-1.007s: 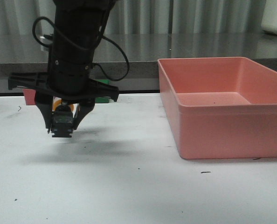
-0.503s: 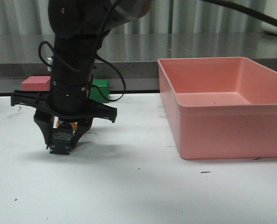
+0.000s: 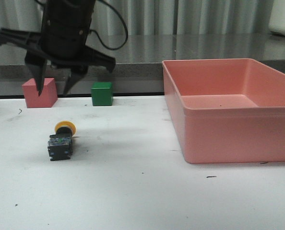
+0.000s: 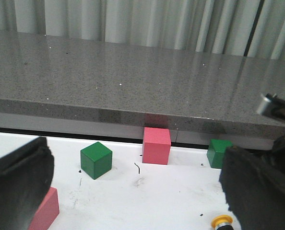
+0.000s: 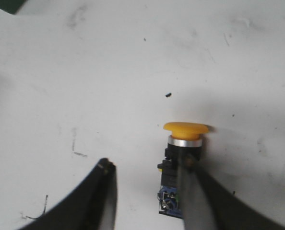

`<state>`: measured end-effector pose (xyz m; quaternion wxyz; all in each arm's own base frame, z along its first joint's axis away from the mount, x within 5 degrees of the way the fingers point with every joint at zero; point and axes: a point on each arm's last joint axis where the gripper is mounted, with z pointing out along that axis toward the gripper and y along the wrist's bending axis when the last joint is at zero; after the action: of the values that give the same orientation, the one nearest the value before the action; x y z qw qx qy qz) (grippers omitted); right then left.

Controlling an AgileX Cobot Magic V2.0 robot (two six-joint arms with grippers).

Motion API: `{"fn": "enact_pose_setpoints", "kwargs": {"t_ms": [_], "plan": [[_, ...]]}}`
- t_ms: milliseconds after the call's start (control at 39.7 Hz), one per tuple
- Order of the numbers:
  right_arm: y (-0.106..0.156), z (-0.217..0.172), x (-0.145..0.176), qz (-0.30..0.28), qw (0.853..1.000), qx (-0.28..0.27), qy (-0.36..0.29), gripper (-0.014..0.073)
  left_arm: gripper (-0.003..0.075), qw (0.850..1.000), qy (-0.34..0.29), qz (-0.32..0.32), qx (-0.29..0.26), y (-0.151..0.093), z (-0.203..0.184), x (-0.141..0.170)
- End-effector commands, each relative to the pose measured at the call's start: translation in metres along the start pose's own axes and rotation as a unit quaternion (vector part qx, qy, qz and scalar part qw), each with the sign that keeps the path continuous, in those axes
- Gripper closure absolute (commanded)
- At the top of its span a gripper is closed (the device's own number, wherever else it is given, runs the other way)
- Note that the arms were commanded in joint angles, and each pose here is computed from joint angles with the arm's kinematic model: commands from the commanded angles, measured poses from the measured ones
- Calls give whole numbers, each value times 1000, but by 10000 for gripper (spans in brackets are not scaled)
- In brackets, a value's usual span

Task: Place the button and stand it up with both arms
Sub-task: 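Lower the button onto the table, open the right gripper, withdraw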

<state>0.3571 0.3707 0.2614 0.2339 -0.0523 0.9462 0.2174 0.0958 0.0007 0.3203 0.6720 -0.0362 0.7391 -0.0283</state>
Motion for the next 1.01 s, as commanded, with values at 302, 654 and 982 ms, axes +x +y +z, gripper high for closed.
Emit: {"fn": "enact_pose_setpoints", "kwargs": {"t_ms": [302,654,982], "plan": [[5,-130,-25,-200,979,-7,-48,659,47,999,-46,-7,2,-1,0,-16],[-72,-217,-47,-209,975,73,-14,659,47,999,-46,-7,2,-1,0,-16],[-163,-286,-10,-114,983,144,-9,659,47,999,-46,-7,2,-1,0,-16]]}}
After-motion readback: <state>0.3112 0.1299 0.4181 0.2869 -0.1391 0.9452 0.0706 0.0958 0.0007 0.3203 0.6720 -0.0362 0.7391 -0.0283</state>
